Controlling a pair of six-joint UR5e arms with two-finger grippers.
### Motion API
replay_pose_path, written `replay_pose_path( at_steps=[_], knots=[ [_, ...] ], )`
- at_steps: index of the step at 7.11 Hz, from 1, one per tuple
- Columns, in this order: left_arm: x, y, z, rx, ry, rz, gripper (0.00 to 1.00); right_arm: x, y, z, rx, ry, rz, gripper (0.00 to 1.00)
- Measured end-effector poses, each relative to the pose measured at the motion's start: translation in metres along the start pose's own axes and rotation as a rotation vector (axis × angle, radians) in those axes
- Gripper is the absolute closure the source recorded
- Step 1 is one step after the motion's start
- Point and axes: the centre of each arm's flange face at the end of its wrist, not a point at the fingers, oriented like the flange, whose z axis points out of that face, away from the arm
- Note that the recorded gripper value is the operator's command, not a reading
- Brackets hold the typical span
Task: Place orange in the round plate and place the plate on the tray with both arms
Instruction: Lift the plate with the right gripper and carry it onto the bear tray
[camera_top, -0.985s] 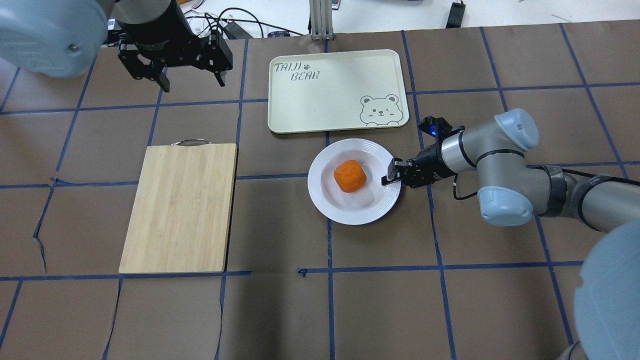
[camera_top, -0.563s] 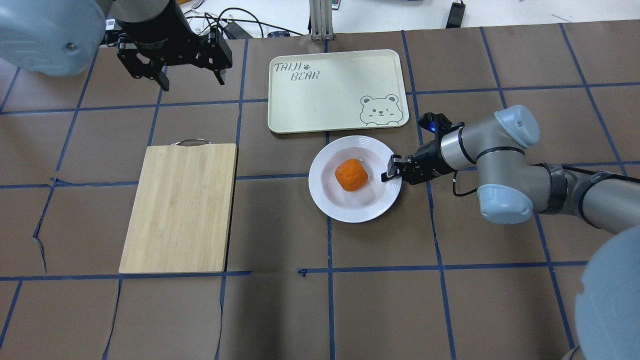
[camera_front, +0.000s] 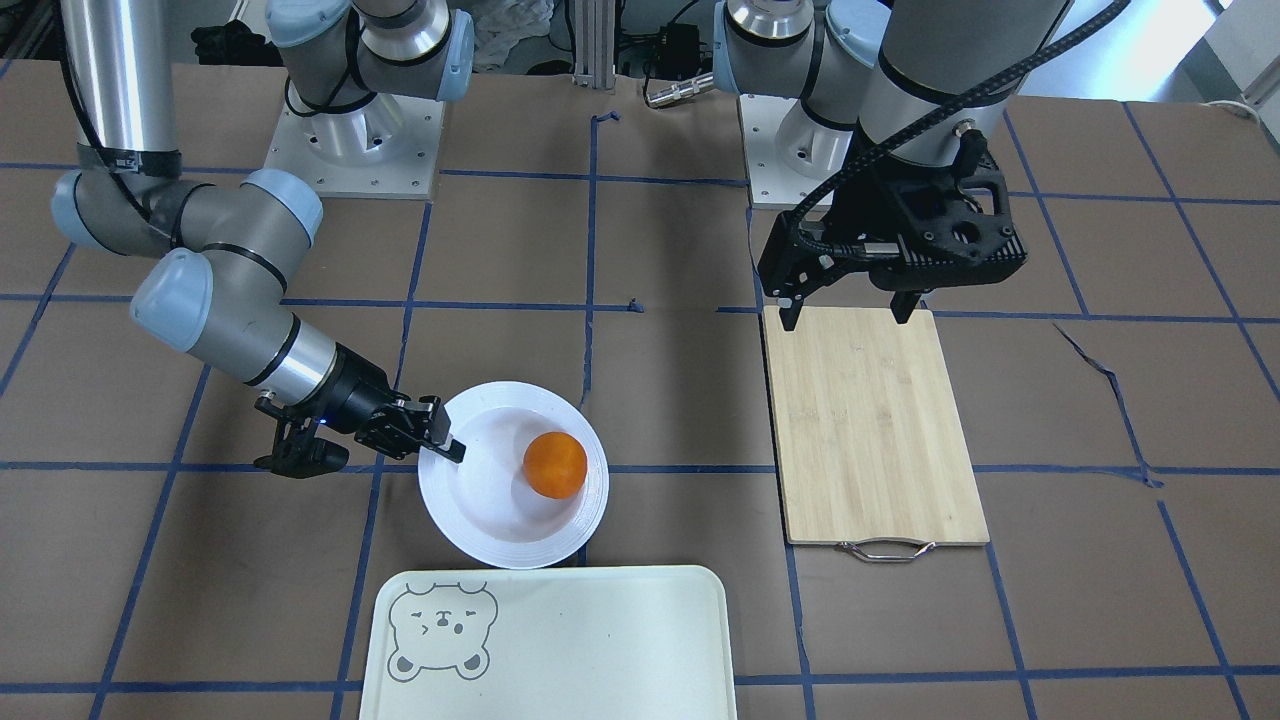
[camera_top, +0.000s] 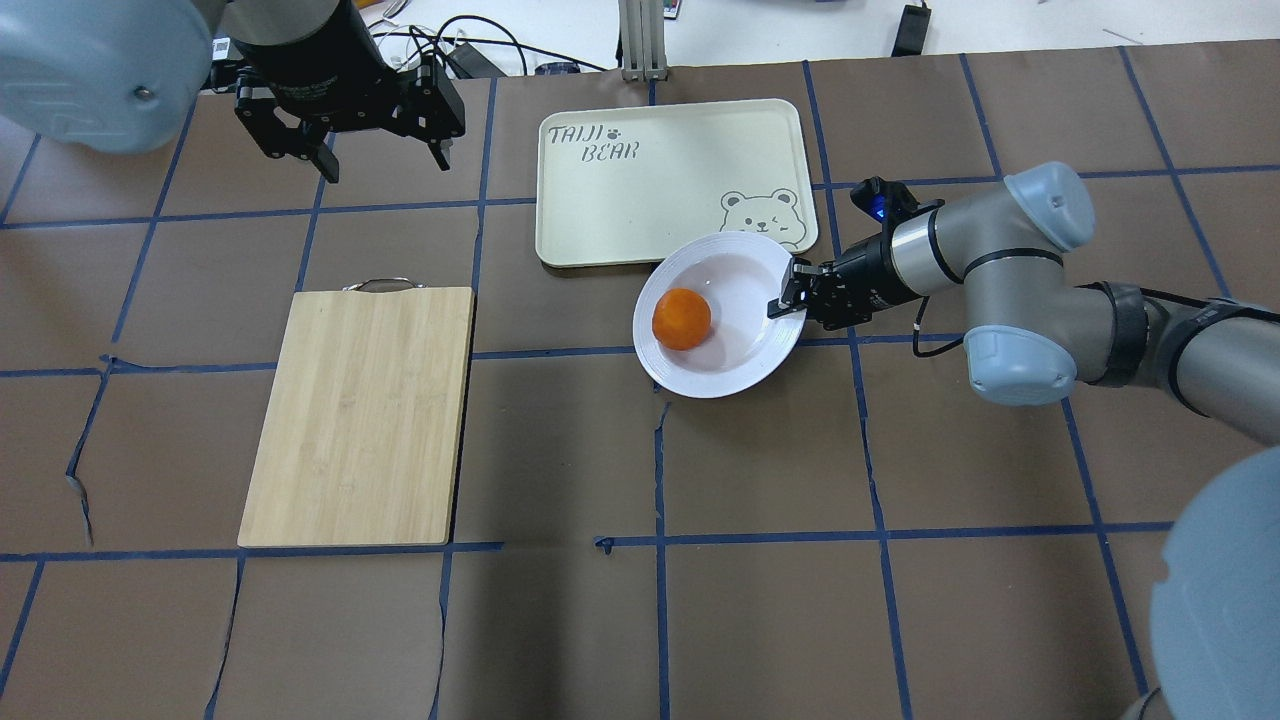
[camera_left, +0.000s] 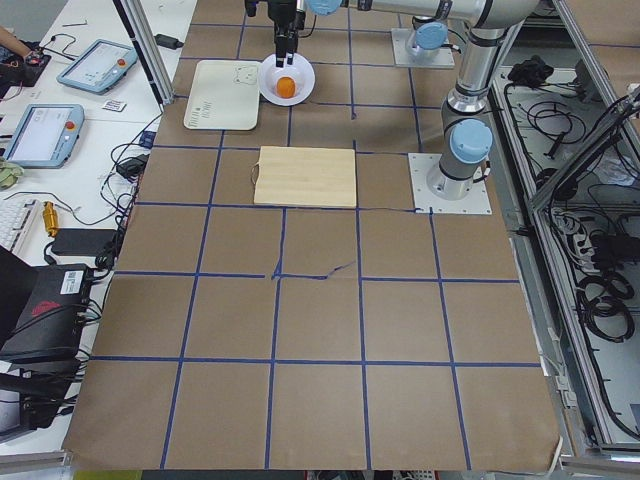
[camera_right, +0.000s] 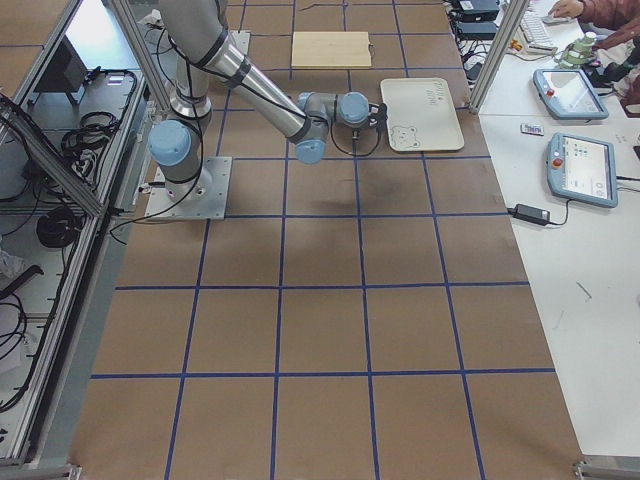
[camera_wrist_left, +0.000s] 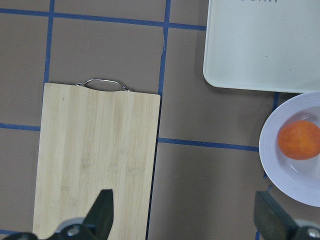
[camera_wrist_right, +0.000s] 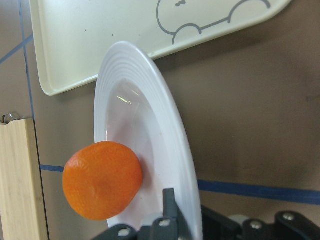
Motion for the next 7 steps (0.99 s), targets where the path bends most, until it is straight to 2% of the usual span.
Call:
replay_pose_path(
  at_steps=[4,6,7],
  knots=[
    [0.000,0.000,0.000,0.000,0.000,-0.002,0.00,0.002,-0.005,-0.008,-0.019,-0.130,0.088,1.00],
    [0.000,0.000,0.000,-0.001,0.000,-0.002,0.00,0.001,-0.010,-0.014,-0.009,-0.152,0.113,1.00],
    [0.000,0.000,0.000,-0.001,0.000,-0.002,0.00,-0.006,-0.023,-0.022,0.008,-0.167,0.133,1.00]
  ],
)
